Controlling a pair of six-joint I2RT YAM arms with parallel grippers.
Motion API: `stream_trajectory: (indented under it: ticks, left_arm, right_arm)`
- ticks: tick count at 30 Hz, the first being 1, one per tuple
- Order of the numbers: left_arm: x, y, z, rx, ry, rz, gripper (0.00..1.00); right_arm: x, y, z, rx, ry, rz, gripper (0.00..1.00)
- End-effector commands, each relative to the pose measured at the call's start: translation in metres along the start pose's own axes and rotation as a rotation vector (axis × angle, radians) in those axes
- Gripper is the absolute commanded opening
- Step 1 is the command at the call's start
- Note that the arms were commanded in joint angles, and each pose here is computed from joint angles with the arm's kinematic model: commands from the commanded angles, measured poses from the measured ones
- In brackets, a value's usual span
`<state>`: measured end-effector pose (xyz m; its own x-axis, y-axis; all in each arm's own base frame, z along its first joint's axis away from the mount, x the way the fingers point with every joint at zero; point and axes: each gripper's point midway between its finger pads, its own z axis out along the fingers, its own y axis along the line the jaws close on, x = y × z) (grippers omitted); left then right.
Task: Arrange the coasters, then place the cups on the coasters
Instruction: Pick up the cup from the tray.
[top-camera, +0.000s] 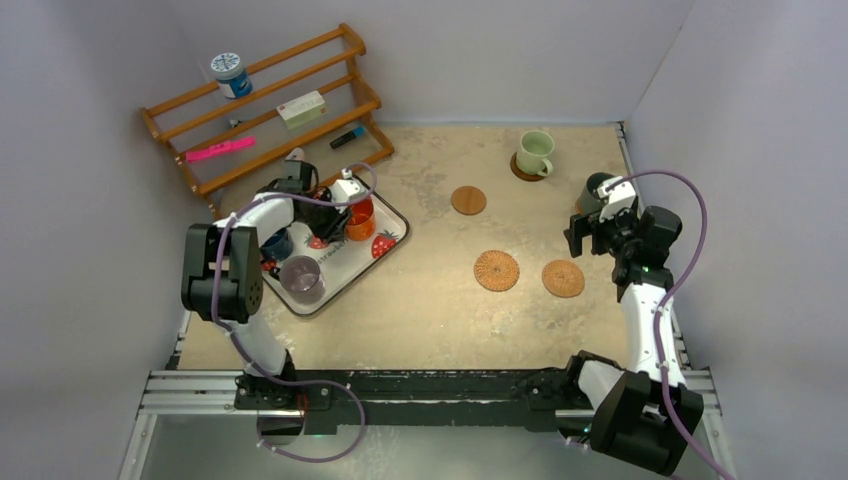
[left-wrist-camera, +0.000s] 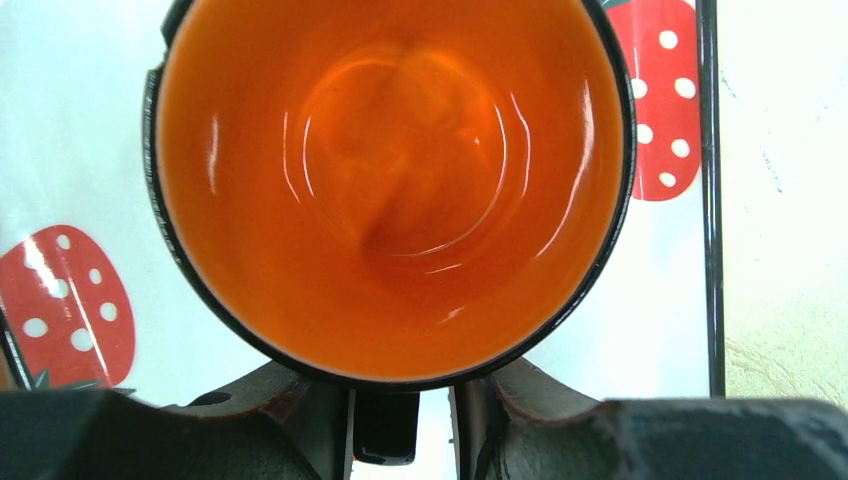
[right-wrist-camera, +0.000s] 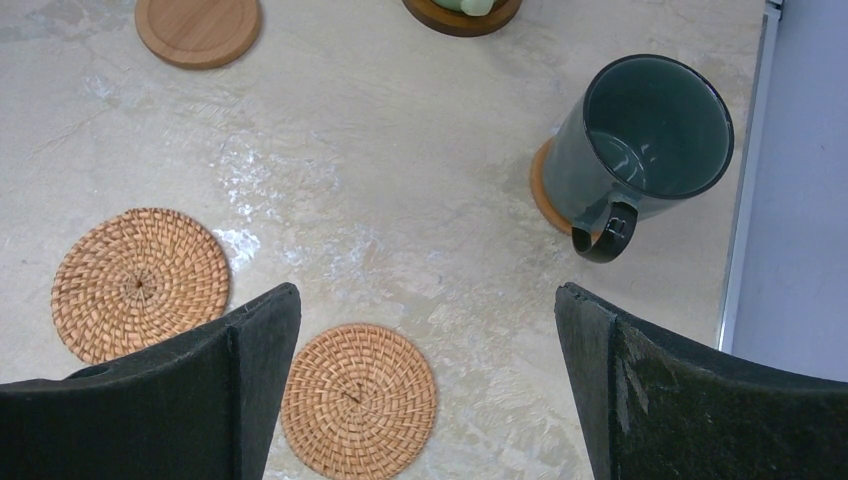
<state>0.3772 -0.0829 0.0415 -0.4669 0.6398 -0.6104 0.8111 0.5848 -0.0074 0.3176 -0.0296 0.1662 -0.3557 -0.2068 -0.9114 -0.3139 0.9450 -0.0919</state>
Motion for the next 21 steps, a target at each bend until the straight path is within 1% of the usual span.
stream_trajectory:
  ticks: [1, 7, 12, 14, 16, 19, 20, 21]
  left_arm:
    - [-0.032, 0.010, -0.019, -0.056, -0.106, 0.038, 0.38]
    - [-0.038, 0.014, -0.026, -0.101, -0.135, 0.047, 0.42]
    - [-0.037, 0.013, -0.023, -0.094, -0.140, 0.056, 0.40]
    - [-0.034, 0.013, -0.019, -0.084, -0.132, 0.054, 0.34]
    - [-0.031, 0.013, -0.015, -0.070, -0.120, 0.051, 0.25]
    - [-0.030, 0.010, -0.013, -0.044, -0.113, 0.048, 0.09]
    - [-0.031, 0.009, -0.013, -0.038, -0.115, 0.050, 0.01]
    - [-0.033, 0.008, -0.014, -0.033, -0.122, 0.054, 0.00]
  right_arm:
    - [-0.006, 0.001, 0.001, -0.019, -0.025, -0.022, 0.99]
    - [-0.006, 0.002, 0.001, -0.023, -0.022, -0.020, 0.99]
    - [-0.007, 0.002, 0.001, -0.024, -0.023, -0.020, 0.99]
    - [-0.007, 0.002, 0.001, -0.024, -0.024, -0.020, 0.99]
    - [-0.006, 0.002, 0.001, -0.024, -0.023, -0.021, 0.99]
    - [-0.006, 0.002, 0.001, -0.025, -0.023, -0.021, 0.99]
    - [-0.006, 0.002, 0.001, -0.026, -0.023, -0.020, 0.99]
    - [-0.006, 0.002, 0.001, -0.026, -0.023, -0.020, 0.99]
